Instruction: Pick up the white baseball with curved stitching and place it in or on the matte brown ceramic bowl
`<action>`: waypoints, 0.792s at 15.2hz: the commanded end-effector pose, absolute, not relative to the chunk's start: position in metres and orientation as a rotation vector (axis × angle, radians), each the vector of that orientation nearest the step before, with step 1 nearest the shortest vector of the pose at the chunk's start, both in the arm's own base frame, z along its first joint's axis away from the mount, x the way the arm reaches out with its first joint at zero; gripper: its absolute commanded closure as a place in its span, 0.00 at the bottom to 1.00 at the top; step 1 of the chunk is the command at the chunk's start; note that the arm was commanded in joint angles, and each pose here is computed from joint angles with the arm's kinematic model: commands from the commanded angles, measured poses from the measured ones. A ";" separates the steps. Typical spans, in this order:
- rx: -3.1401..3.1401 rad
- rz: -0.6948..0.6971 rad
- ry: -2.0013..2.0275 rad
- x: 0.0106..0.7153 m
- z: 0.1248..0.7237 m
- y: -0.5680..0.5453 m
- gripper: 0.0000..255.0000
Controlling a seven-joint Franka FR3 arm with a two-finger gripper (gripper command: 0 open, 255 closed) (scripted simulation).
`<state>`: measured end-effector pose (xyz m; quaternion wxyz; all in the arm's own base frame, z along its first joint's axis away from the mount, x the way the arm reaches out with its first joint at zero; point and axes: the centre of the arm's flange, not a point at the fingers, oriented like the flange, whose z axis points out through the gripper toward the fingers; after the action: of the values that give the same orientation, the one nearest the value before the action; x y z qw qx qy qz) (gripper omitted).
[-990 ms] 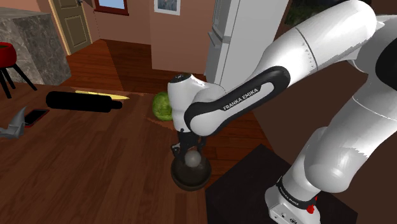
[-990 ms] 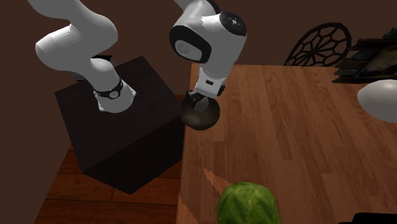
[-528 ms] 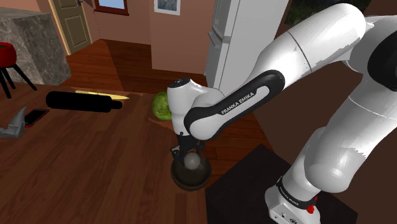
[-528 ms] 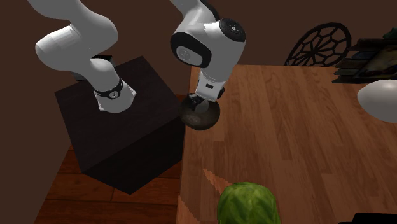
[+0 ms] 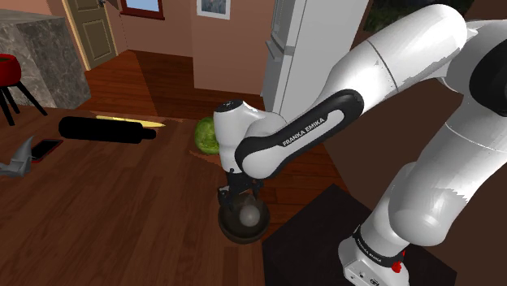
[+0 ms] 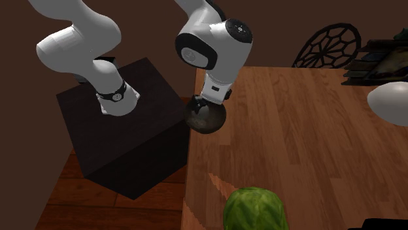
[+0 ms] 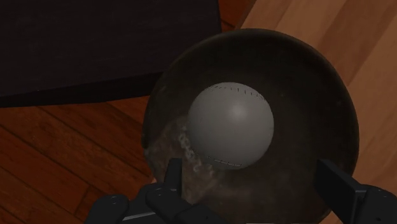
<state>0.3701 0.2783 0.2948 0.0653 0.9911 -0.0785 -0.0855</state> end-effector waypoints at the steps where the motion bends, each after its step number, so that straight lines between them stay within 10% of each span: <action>1: 2.990 -0.258 -0.237 0.372 0.308 0.280 0.00; 12: 2.990 -0.258 -0.237 0.379 0.344 0.284 0.00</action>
<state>0.3791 0.2841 0.3436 0.0653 0.9911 -0.0785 -0.0854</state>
